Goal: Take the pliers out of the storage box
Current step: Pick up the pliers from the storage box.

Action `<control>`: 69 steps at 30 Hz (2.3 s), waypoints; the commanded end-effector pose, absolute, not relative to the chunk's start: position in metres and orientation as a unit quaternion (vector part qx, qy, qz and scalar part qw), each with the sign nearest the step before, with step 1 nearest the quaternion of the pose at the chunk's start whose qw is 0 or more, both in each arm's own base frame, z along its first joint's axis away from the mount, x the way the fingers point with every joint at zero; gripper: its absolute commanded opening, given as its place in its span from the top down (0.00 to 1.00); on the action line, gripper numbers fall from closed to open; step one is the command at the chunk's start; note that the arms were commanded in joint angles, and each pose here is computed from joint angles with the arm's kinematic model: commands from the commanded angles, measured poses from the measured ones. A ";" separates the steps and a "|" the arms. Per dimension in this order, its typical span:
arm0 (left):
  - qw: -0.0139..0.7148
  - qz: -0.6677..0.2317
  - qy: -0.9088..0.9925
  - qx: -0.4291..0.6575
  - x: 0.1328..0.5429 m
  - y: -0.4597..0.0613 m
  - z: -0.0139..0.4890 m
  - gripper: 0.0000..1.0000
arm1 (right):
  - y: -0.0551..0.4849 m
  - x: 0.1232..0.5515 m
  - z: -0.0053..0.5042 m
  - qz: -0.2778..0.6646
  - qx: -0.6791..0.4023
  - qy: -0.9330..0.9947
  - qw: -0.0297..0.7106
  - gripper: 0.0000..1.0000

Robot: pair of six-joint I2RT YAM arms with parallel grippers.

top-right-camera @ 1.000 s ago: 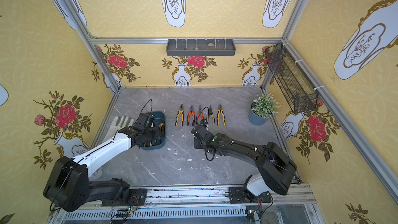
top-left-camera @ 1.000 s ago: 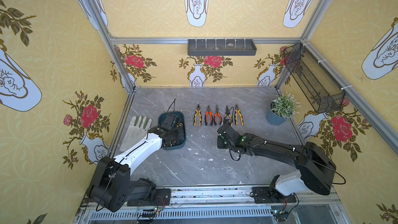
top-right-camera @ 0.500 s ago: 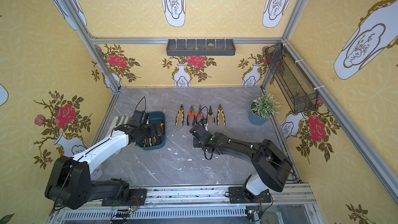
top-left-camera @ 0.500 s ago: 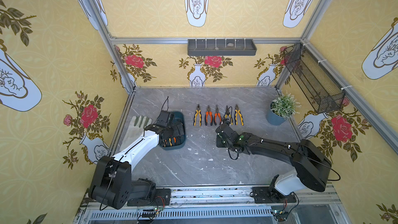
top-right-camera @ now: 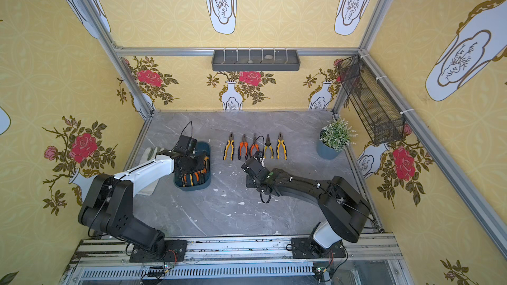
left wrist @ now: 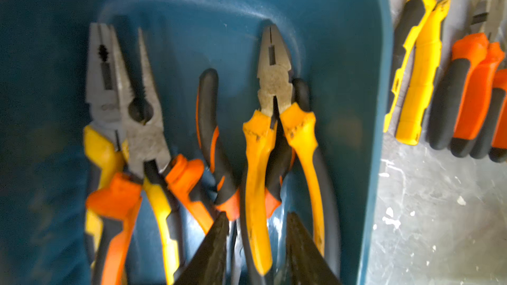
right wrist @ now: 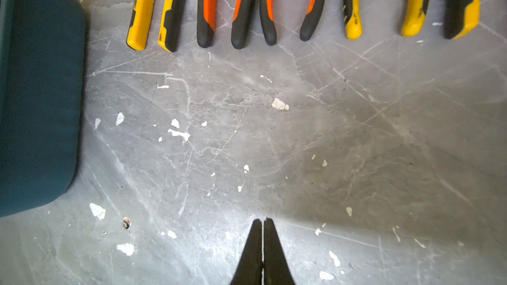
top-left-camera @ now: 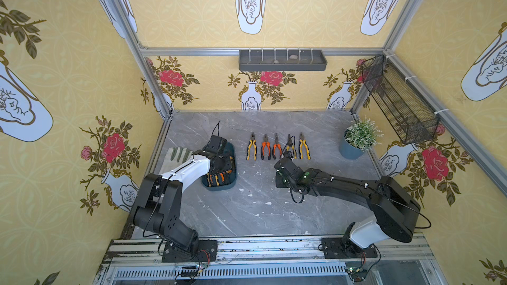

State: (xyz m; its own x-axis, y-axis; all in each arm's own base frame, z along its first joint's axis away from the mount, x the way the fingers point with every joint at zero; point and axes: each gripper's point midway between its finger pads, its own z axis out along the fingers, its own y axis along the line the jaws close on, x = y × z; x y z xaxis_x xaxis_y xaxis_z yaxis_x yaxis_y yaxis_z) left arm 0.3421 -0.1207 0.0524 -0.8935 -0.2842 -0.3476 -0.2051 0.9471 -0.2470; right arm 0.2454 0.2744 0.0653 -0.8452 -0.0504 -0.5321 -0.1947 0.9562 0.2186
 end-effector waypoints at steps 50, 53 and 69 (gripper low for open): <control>0.101 -0.226 0.947 -0.205 0.304 -0.158 0.007 0.98 | 0.278 0.251 0.067 0.139 -0.053 0.950 0.276 0.93; 0.106 -0.205 0.954 -0.194 0.300 -0.150 0.010 1.00 | 0.278 0.252 0.067 0.139 -0.053 0.950 0.276 0.93; 0.147 -0.038 0.980 -0.128 0.273 -0.084 0.047 1.00 | 0.280 0.252 0.064 0.134 -0.057 0.951 0.272 0.94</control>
State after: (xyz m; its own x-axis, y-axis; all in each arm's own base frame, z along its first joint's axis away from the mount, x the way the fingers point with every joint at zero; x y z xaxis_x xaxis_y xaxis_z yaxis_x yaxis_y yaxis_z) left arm 0.2806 -0.1055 0.0465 -0.9133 -0.3126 -0.2612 -0.2543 0.9384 -0.2339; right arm 0.2512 0.2790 0.0622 -0.8467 -0.0378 -0.5307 -0.1837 0.9569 0.2250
